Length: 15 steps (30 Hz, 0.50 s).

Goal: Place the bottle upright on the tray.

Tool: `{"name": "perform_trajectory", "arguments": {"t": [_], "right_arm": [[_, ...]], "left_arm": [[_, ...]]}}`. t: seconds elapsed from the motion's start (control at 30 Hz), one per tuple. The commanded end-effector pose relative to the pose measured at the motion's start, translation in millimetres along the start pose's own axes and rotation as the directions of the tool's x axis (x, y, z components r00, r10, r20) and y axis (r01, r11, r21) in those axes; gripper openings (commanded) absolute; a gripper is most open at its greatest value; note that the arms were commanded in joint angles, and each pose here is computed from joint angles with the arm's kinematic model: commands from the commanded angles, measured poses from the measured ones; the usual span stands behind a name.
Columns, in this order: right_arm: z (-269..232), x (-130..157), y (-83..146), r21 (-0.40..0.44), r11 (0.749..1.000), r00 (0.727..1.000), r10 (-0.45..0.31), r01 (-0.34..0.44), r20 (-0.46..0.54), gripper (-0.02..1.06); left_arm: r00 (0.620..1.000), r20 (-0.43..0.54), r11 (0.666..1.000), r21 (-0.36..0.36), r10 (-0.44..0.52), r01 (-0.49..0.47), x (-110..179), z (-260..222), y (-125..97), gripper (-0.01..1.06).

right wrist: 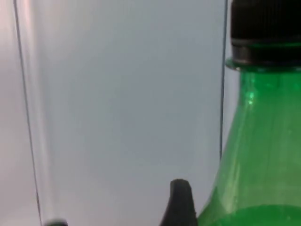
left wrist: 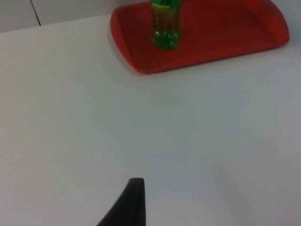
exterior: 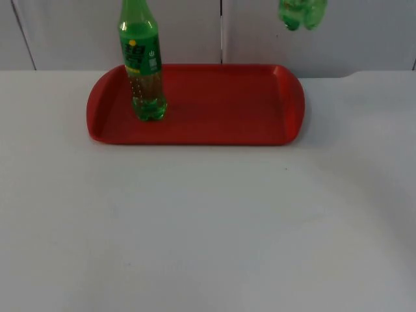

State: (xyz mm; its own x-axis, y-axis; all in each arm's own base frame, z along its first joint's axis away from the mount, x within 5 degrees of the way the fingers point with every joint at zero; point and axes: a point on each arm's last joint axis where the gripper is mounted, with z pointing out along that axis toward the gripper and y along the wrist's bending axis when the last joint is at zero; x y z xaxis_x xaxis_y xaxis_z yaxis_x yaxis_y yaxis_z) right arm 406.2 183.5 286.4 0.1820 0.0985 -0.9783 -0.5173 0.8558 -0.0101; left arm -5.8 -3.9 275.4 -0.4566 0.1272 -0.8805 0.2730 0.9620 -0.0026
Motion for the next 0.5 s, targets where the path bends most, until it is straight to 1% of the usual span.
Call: {"name": "perform_trajectory", "arguments": {"t": [0.0, 0.03, 0.1, 0.2, 0.3, 0.33, 0.37, 0.4, 0.47], "right_arm": [[1.9, -0.9, -3.4, 0.015, 0.999, 0.996, 0.04, -0.041, 0.075, 0.0], [4.5, 5.2, -5.1, 0.026, 0.998, 0.995, 0.055, -0.057, 0.082, 0.0], [8.0, 13.0, -5.4, 0.023, 0.998, 0.996, 0.053, -0.055, 0.072, 0.0], [19.2, 23.6, -1.6, -0.029, 1.0, 0.998, 0.008, -0.006, 0.069, 0.0], [29.4, 30.2, -1.6, -0.047, 0.999, 0.997, -0.01, 0.014, 0.077, 0.0], [34.1, 37.0, -2.5, -0.047, 0.999, 0.997, -0.01, 0.013, 0.074, 0.0], [40.4, 44.3, -3.6, -0.047, 0.999, 0.997, -0.004, 0.007, 0.075, 0.0], [40.4, 44.3, -3.6, -0.047, 0.999, 0.997, -0.004, 0.007, 0.075, 0.0], [51.8, 58.7, -5.6, -0.052, 0.997, 0.995, 0.063, -0.059, 0.075, 0.0]], "left_arm": [[1.0, 0.002, 1.0, 0.001, 0.0, 0.0, 0.8, 0.3, 0.3, 1.05], [1.0, 0.002, 1.0, 0.001, 0.0, 0.0, 0.8, 0.3, 0.3, 1.05], [1.0, 0.002, 1.0, 0.001, 0.0, 0.0, 0.8, 0.3, 0.3, 1.05], [1.0, 0.002, 1.0, 0.001, 0.0, 0.0, 0.8, 0.3, 0.3, 1.05], [1.0, 0.002, 1.0, 0.001, 0.0, 0.0, 0.8, 0.3, 0.3, 1.05], [1.0, 0.002, 1.0, 0.001, 0.0, 0.0, 0.8, 0.3, 0.3, 1.05], [1.0, 0.002, 1.0, 0.001, 0.0, 0.0, 0.8, 0.3, 0.3, 1.05], [1.0, 0.002, 1.0, 0.001, 0.0, 0.0, 0.8, 0.3, 0.3, 1.05], [1.0, 0.002, 1.0, 0.001, 0.0, 0.0, 0.8, 0.3, 0.3, 1.05]]}}
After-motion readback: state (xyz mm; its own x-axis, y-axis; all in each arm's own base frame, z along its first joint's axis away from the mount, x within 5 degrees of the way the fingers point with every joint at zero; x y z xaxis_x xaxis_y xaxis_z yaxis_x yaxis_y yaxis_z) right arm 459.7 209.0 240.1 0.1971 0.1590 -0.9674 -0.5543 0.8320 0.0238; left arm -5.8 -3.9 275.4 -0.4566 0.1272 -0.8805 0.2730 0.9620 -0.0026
